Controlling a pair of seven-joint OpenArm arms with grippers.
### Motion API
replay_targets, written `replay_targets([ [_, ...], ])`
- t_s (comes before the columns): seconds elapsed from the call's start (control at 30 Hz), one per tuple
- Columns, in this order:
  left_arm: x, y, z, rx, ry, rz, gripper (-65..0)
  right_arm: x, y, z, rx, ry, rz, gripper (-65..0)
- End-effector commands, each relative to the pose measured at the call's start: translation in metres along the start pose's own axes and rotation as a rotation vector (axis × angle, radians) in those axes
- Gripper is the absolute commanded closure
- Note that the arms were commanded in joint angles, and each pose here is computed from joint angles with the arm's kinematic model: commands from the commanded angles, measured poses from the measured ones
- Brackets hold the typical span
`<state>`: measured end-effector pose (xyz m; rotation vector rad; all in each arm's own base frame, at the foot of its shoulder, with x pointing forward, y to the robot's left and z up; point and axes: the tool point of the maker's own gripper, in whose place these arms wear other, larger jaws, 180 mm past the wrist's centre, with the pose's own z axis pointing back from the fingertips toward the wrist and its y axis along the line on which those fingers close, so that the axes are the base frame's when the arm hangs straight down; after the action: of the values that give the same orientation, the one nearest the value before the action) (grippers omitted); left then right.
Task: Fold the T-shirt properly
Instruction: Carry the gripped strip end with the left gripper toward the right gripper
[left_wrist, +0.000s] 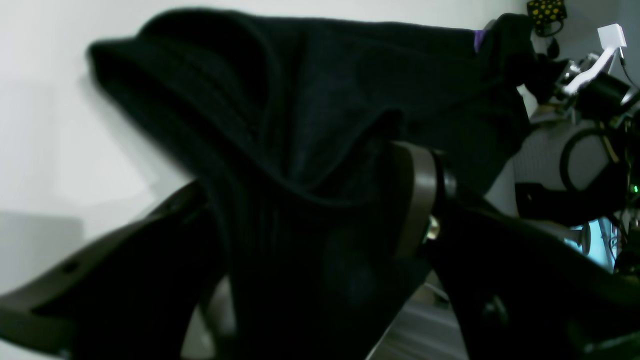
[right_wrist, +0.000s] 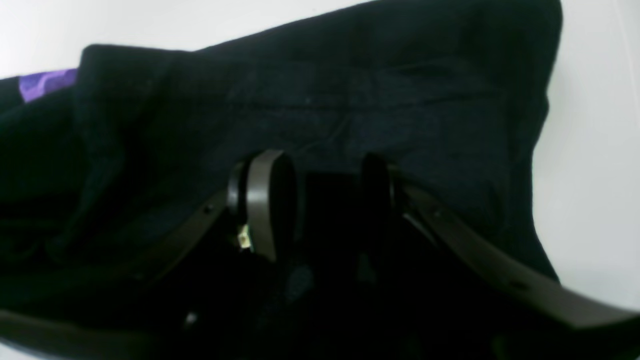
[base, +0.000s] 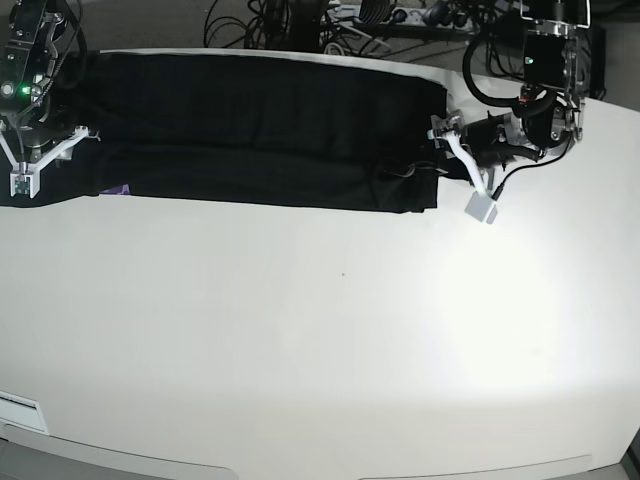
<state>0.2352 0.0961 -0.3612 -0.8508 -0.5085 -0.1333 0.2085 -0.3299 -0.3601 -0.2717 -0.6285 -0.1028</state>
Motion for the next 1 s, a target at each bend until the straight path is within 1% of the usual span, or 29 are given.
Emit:
replay_targets([
  [0.0, 0.003, 0.009, 0.003, 0.059, 0.018, -0.018, -32.0, 0.013, -0.006, 0.004, -0.017, -0.043, 0.017, -27.7],
  [0.03, 0.007, 0.014, 0.003, 0.087, 0.009, -0.016, -24.4, 0.013, -0.006, 0.004, -0.017, -0.042, 0.017, -27.7],
  [0.1, 0.014, 0.025, 0.005, 0.152, -0.003, -0.018, -3.9, 0.013, -0.006, 0.004, -0.017, -0.043, 0.017, -27.6],
  [0.13, 0.018, 0.030, 0.006, 0.184, -0.012, -0.026, 0.0, 0.013, -0.006, 0.004, -0.017, -0.042, 0.017, -27.7],
  [0.27, 0.036, 0.041, 0.012, 0.245, -0.050, -0.078, 0.0, 0.015, -0.006, 0.004, -0.015, -0.047, 0.018, -27.6],
  [0.33, 0.045, 0.044, 0.017, 0.261, -0.073, -0.085, 0.0, 0.020, 0.000, 0.006, 0.015, -0.068, 0.043, -27.6],
  [0.4, 0.053, 0.047, 0.023, 0.272, -0.101, -0.087, 0.0, 0.029, 0.013, 0.011, 0.078, -0.109, 0.067, -27.6],
  [0.5, 0.063, 0.055, 0.035, 0.304, -0.143, -0.080, 0.0, 0.049, 0.039, 0.027, 0.199, -0.194, 0.110, -27.0],
  [0.53, 0.066, 0.058, 0.040, 0.318, -0.156, -0.078, 0.0, 0.055, 0.048, 0.033, 0.237, -0.220, 0.125, -25.6],
  [0.6, 0.071, 0.065, 0.051, 0.344, -0.173, -0.078, 0.0, 0.063, 0.063, 0.043, 0.309, -0.261, 0.153, -19.1],
  [0.63, 0.074, 0.068, 0.058, 0.360, -0.180, -0.082, 0.0, 0.064, 0.069, 0.046, 0.342, -0.272, 0.160, -14.1],
  [0.7, 0.080, 0.077, 0.074, 0.399, -0.190, -0.093, 0.0, 0.064, 0.076, 0.049, 0.383, -0.283, 0.171, 0.0],
  [0.83, 0.097, 0.091, 0.111, 0.474, -0.217, -0.121, 0.0, 0.060, 0.078, 0.045, 0.372, -0.288, 0.154, 0.0],
  [0.9, 0.104, 0.092, 0.123, 0.483, -0.236, -0.124, 0.0, 0.052, 0.081, 0.039, 0.385, -0.267, 0.123, 0.0],
  [0.97, 0.107, 0.090, 0.128, 0.477, -0.239, -0.126, 0.0, 0.042, 0.088, 0.034, 0.416, -0.251, 0.106, 0.0],
])
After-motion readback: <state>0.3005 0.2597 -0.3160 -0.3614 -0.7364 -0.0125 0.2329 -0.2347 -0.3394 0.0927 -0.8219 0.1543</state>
